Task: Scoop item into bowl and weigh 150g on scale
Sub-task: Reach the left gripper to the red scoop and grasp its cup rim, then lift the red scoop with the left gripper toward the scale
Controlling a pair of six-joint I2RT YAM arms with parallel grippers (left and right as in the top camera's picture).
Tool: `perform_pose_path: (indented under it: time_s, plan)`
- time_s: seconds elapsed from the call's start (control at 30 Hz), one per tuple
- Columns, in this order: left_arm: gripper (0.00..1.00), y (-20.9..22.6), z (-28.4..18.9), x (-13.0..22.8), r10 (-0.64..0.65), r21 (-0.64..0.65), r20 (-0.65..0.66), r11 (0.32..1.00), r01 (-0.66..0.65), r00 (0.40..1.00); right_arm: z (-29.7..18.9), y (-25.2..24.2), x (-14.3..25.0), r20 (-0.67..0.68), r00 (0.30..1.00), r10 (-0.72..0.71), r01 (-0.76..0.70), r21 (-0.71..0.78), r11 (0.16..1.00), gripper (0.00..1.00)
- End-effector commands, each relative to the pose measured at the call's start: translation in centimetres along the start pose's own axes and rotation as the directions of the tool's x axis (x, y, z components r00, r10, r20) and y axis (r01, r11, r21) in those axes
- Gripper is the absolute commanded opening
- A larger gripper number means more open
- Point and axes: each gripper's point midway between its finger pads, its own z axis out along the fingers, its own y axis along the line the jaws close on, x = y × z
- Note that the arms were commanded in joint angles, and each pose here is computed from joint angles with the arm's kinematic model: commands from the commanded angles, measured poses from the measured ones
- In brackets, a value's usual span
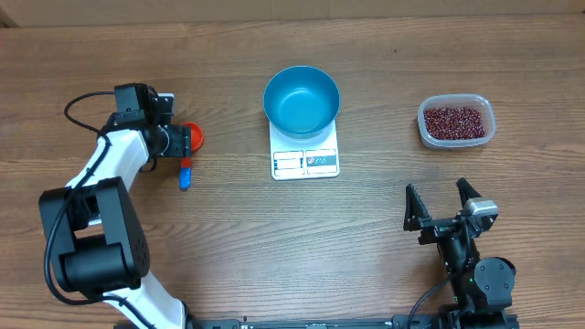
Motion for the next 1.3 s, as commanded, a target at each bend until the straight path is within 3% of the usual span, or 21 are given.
perform_pose_path:
  time_s: [0.0, 0.37, 0.57, 0.7, 0.77, 0.83, 0.97, 1.07, 1.27]
  plan:
    - [0.73, 0.3, 0.6, -0.8, 0.017, -0.005, 0.019, 1.000, -0.017, 1.000, 0.0, -0.3, 0.1, 0.007, 1.000, -0.001, 0.001, 0.015, 1.000, 1.00]
    - [0.59, 0.3, 3.4, -0.3, 0.043, 0.003, 0.011, 0.999, -0.043, 0.999, 0.0, -0.3, 0.1, 0.007, 1.000, -0.001, 0.001, 0.015, 1.000, 1.00]
    - [0.29, -0.1, 3.4, -1.3, 0.041, 0.027, 0.053, 0.999, -0.043, 0.998, 0.0, -0.3, 0.1, 0.007, 1.000, -0.001, 0.001, 0.015, 1.000, 1.00]
    - [0.18, -1.2, 3.3, -2.3, 0.043, 0.095, 0.102, 0.994, -0.053, 0.994, 0.0, -0.3, 0.1, 0.007, 1.000, -0.001, 0.001, 0.015, 1.000, 1.00]
    - [0.04, -1.4, 3.2, -2.6, 0.041, 0.107, 0.111, 0.993, -0.053, 0.993, 0.0, -0.3, 0.1, 0.007, 1.000, -0.001, 0.001, 0.015, 1.000, 1.00]
    - [0.04, -1.4, 3.2, -2.7, 0.009, 0.108, 0.112, 0.994, -0.022, 0.994, 0.0, -0.3, 0.1, 0.007, 1.000, -0.001, 0.001, 0.015, 1.000, 1.00]
    - [0.04, 1.2, 2.6, -2.6, -0.192, -0.011, 0.101, 0.981, 0.194, 0.976, 0.0, -0.3, 0.1, 0.007, 1.000, -0.001, 0.001, 0.015, 1.000, 1.00]
    - [0.04, 3.2, 0.9, -2.7, -0.379, -0.102, 0.138, 0.914, 0.394, 0.915, 0.0, -0.3, 0.1, 0.007, 1.000, -0.001, 0.001, 0.015, 1.000, 1.00]
    - [0.04, 3.4, -4.9, -4.8, -0.602, -0.030, 0.242, 0.779, 0.626, 0.761, 0.0, -0.3, 0.1, 0.007, 1.000, -0.001, 0.001, 0.015, 1.000, 1.00]
